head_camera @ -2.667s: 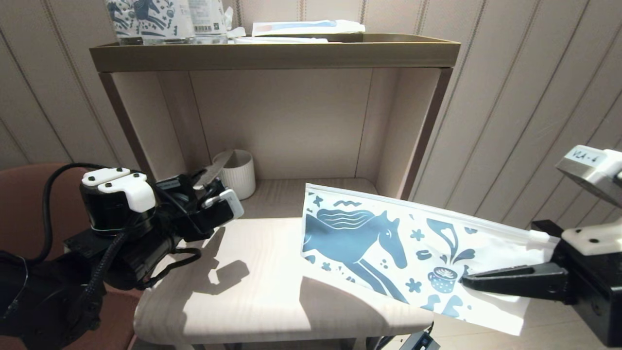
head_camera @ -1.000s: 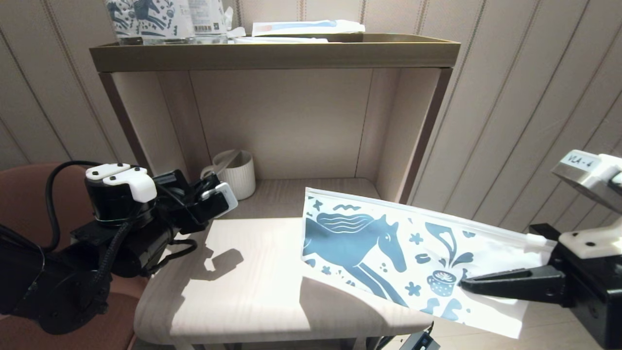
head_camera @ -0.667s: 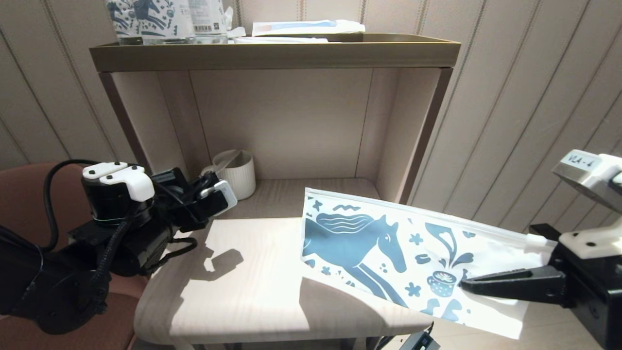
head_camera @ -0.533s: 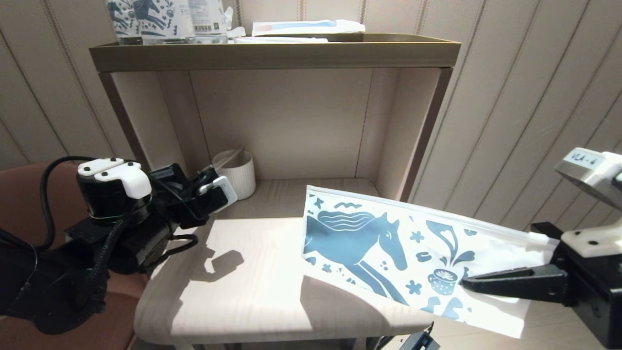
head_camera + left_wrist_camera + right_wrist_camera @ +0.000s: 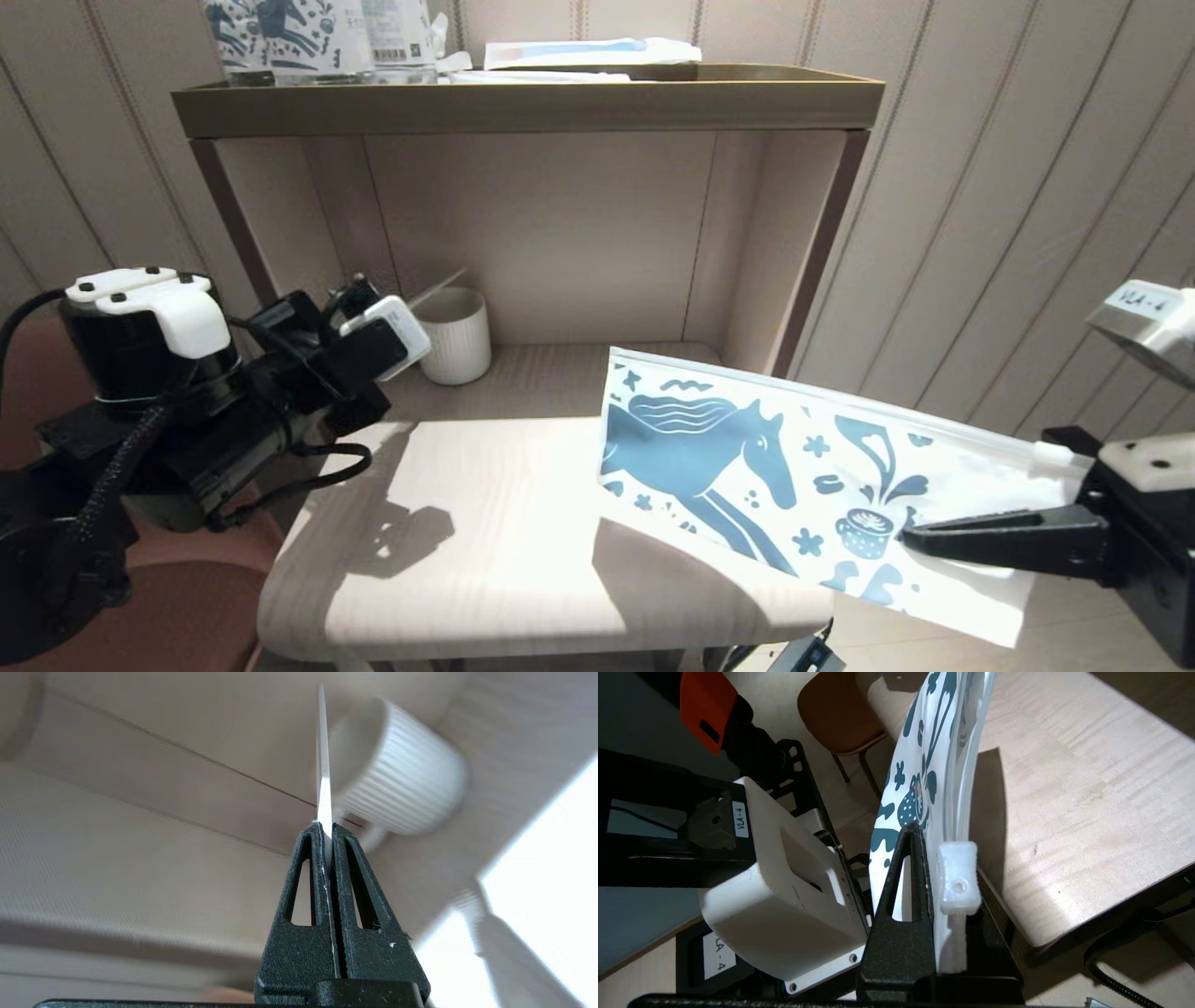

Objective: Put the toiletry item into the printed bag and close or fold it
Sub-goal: Pick up the comb, then place the comb into the storage bag

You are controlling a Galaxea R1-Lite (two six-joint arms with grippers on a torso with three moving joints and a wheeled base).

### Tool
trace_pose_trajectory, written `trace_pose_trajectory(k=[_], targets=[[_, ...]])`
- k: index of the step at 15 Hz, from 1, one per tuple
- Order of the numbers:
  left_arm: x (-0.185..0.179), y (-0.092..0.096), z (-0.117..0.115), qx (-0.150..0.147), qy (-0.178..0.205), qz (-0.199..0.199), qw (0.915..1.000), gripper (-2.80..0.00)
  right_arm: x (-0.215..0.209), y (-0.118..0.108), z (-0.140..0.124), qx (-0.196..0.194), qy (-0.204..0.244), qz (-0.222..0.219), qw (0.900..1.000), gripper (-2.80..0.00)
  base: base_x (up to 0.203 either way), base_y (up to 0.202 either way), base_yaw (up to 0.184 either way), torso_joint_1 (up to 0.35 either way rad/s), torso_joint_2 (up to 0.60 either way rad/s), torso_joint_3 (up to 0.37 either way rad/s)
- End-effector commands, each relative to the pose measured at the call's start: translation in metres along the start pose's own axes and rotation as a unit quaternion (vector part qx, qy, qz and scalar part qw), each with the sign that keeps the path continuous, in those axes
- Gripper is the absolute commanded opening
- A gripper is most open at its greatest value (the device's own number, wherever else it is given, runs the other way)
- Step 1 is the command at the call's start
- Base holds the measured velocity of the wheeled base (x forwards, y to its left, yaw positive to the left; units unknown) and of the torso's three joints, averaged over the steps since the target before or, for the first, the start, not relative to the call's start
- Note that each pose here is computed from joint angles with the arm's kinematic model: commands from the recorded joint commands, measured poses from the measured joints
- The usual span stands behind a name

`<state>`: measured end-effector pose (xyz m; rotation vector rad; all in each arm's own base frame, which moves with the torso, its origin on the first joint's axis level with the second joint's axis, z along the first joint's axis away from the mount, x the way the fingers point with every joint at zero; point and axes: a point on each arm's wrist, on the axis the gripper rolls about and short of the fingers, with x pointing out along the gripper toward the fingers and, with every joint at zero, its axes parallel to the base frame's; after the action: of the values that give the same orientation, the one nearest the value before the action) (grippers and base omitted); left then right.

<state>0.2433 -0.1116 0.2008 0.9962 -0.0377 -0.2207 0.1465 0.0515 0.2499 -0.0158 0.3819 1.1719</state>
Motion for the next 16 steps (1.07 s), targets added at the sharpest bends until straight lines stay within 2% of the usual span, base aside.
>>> trace_pose_trajectory(k=[1,3,4,6,9,10,12,13,14,16], targets=[[-0.024,0.016,0.006,-0.046,0.025,-0.049,0.9974,-2.80,-0.005,0.005,0.003,0.003,-0.008,-0.007,1.000,-2.80,0.000,0.000,0.000,0.000,0.00,0.000],[-0.038,0.025,0.010,-0.098,0.056,-0.110,0.9875,-2.80,-0.008,0.009,0.004,0.002,-0.011,-0.011,1.000,-2.80,0.000,0.000,0.000,0.000,0.00,0.000],[-0.044,0.031,0.013,-0.135,0.053,-0.122,0.9818,-2.80,-0.008,0.010,0.004,0.007,-0.011,-0.016,1.000,-2.80,0.000,0.000,0.000,0.000,0.00,0.000],[-0.046,0.033,0.016,-0.201,0.037,-0.141,0.9687,-2.80,-0.009,0.010,0.008,0.027,-0.014,-0.023,0.999,-2.80,0.000,0.000,0.000,0.000,0.00,0.000],[-0.047,0.045,0.027,-0.288,-0.006,-0.171,0.9423,-2.80,-0.001,0.010,0.011,0.043,-0.001,-0.040,0.998,-2.80,0.000,0.000,0.000,0.000,0.00,0.000],[-0.048,0.052,0.032,-0.306,-0.017,-0.188,0.9329,-2.80,0.004,0.012,0.011,0.042,0.013,-0.050,0.998,-2.80,0.000,0.000,0.000,0.000,0.00,0.000],[-0.054,0.060,0.039,-0.322,-0.022,-0.238,0.9161,-2.80,0.017,0.020,0.012,0.029,0.042,-0.062,0.997,-2.80,0.000,0.000,0.000,0.000,0.00,0.000],[-0.056,0.066,0.043,-0.325,-0.032,-0.244,0.9131,-2.80,0.024,0.025,0.011,0.012,0.059,-0.076,0.995,-2.80,0.000,0.000,0.000,0.000,0.00,0.000],[-0.056,0.072,0.047,-0.326,-0.042,-0.242,0.9130,-2.80,0.030,0.027,0.009,-0.015,0.077,-0.109,0.991,-2.80,0.000,0.000,0.000,0.000,0.00,0.000],[-0.056,0.084,0.055,-0.327,-0.051,-0.237,0.9132,-2.80,0.046,0.029,0.005,-0.094,0.121,-0.177,0.972,-2.80,0.000,0.000,0.000,0.000,0.00,0.000]])
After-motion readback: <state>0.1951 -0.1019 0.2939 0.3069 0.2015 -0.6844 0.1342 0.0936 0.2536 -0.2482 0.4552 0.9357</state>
